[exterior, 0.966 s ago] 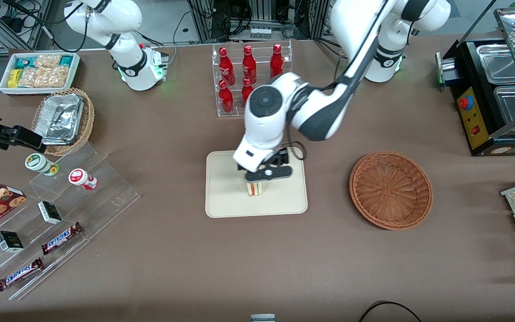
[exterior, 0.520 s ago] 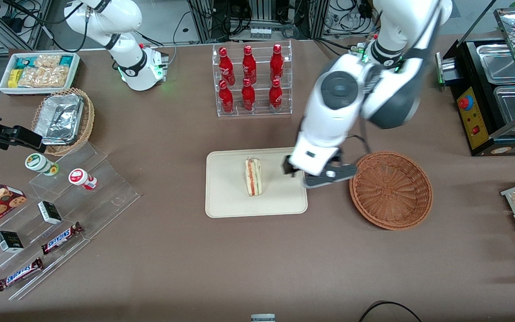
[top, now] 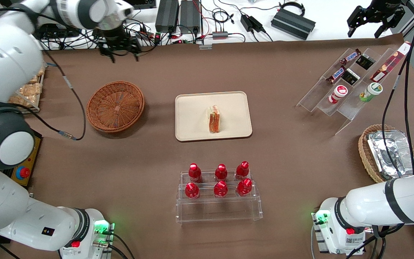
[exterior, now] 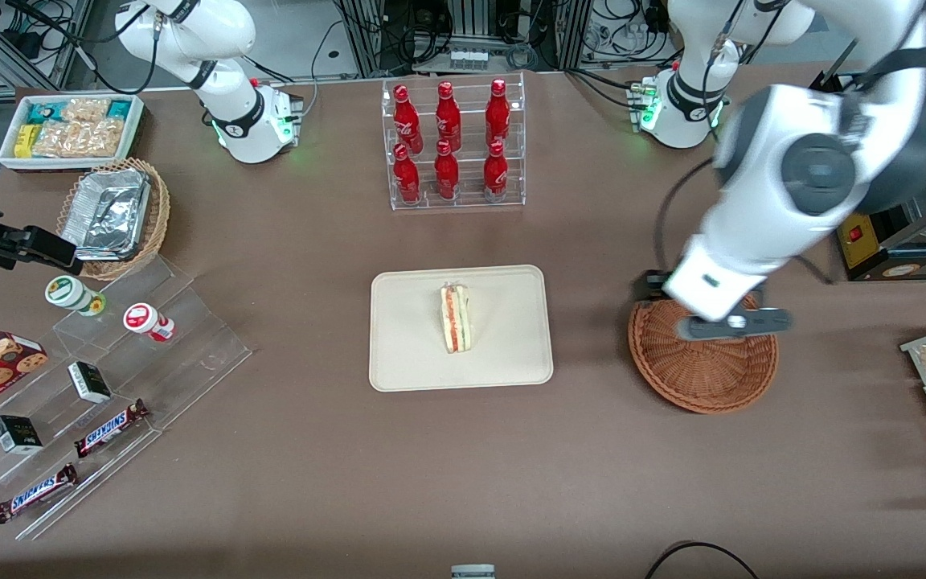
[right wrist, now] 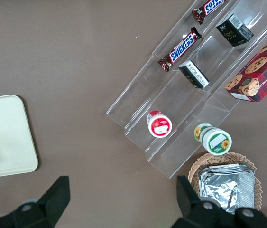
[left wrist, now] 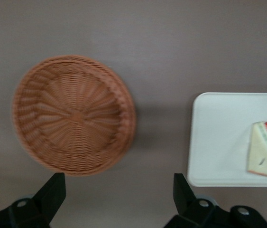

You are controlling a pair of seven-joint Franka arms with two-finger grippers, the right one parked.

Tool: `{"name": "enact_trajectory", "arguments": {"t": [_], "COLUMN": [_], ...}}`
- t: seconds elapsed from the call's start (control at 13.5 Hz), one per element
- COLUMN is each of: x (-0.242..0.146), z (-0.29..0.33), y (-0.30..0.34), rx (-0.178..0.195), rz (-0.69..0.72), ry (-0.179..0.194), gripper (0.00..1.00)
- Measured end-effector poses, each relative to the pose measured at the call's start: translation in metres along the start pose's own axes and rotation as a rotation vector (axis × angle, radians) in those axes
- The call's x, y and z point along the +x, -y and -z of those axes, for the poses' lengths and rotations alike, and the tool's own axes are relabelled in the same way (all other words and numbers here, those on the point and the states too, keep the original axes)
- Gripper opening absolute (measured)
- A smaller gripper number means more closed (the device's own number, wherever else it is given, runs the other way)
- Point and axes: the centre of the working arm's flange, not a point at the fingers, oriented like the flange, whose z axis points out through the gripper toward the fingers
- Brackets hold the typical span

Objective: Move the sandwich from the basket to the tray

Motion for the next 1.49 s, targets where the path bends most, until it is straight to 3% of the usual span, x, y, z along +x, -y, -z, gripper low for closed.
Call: {"name": "enact_trajectory", "arguments": {"t": [0.3, 0.59, 0.97, 1.49], "x": [-0.012, -0.036, -0.058, -0.051], "z": [0.029, 0.043, 0.059, 0.086], "y": [0.071, 0.115, 0.165, 0.164], "rx": [-0.002, -0.011, -0.019, -0.018], "rz": [-0.080, -0.146, -0.148, -0.149], "ry": [0.036, 0.028, 0.002, -0.064], "gripper": [1.00, 1.00, 1.00, 1.00]}}
